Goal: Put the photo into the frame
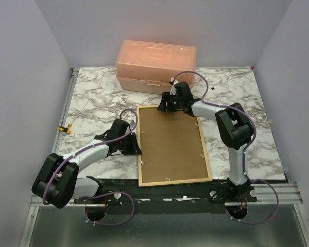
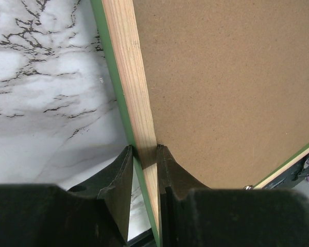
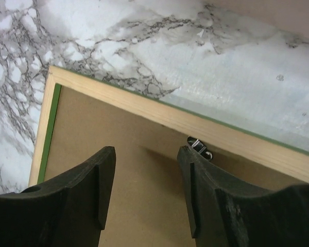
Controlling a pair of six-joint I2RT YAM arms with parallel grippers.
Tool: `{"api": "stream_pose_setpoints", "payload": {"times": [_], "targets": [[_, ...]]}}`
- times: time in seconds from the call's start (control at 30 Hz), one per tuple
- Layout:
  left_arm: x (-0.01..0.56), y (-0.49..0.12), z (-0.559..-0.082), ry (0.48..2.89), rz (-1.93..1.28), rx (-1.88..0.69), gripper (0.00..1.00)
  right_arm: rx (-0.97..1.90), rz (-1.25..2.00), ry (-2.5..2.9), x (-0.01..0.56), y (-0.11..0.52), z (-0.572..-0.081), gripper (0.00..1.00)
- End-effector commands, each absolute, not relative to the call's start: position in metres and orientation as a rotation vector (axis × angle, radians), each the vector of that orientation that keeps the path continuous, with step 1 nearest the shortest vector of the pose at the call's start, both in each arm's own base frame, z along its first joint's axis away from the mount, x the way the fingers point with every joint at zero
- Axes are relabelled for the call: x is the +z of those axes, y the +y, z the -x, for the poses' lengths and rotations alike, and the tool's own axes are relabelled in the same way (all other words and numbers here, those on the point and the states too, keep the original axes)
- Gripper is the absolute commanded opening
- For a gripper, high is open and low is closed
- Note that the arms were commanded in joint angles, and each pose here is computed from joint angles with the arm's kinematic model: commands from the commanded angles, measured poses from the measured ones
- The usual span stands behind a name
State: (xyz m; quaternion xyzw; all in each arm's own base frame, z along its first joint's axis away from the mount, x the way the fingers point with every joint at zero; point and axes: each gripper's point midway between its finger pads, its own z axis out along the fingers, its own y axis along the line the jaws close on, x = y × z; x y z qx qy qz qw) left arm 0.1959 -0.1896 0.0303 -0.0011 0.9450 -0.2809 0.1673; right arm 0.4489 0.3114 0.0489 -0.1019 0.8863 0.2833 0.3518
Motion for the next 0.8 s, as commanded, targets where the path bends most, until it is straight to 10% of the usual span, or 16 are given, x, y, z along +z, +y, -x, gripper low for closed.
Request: {"api": "stream_pose_setpoints", "payload": {"times": [0.0, 0.33, 0.77], "targets": [[0.015, -0.181, -0.183, 2.763, -0.052, -0.725, 0.0, 0.743, 0.323, 2.36, 0.046, 0.308, -0.421, 0.59], [0.021, -0.183, -0.184, 2.737, -0.049, -0.751, 0.0, 0.867, 0.304, 2.243, 0.115, 0.316, -0.402, 0.65], [0.064, -0.195, -0.193, 2.574, 0.0, -0.894, 0.59, 0.887, 0.474, 2.325, 0.12, 0.347, -0.276, 0.67]]}}
